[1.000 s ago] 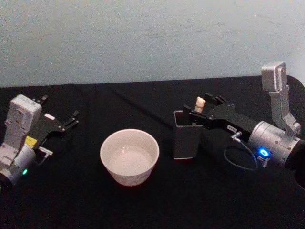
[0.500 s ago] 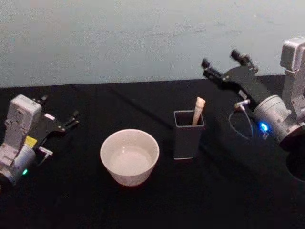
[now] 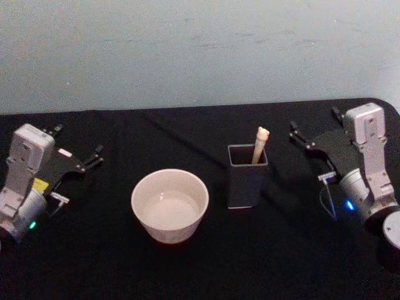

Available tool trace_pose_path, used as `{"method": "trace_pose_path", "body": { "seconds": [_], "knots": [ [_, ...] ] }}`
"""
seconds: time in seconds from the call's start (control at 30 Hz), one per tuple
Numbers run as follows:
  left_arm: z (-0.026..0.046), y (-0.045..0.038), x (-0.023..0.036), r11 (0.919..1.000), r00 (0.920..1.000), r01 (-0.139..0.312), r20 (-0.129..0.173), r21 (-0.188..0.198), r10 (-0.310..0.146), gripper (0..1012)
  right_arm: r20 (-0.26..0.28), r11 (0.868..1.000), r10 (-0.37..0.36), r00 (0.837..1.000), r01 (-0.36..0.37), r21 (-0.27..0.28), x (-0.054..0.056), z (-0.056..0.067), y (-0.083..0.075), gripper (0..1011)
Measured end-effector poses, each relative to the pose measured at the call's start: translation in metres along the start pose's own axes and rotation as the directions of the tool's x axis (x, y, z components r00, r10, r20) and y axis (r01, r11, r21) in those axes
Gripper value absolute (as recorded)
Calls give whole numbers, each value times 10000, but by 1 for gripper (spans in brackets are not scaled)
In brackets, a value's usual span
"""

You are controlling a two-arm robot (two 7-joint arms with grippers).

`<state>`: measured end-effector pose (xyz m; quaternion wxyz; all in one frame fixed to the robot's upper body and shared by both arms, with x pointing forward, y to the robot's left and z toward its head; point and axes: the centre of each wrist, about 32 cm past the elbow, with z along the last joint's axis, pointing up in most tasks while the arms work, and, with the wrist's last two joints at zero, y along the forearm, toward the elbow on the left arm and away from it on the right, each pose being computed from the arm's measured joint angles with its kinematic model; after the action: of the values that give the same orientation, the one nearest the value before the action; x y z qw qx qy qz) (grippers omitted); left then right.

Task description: Pick up the stirring spoon with one hand, stir inside the cup, then place it back in its original position.

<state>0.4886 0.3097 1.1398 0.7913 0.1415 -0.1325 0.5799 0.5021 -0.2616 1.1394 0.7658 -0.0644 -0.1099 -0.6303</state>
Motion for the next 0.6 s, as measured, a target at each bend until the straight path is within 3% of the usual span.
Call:
{"method": "trace_pose_path", "body": {
  "seconds": [0.13, 0.3, 0.6],
  "knots": [
    [0, 0, 0, 10000, 10000, 0, -1, 0, 0, 1001, 193, 9978, 174, 9997, -162, -640, 2, -124, -31, 1003],
    [0, 0, 0, 10000, 10000, 0, -1, 0, 0, 1001, 152, 9936, 360, 9992, -342, -1076, -5, -173, -34, 1002],
    [0, 0, 0, 10000, 10000, 1, -1, 0, -1, 1001, 124, 9925, 406, 9991, -389, -1157, -1, -176, -25, 1003]
  ]
}}
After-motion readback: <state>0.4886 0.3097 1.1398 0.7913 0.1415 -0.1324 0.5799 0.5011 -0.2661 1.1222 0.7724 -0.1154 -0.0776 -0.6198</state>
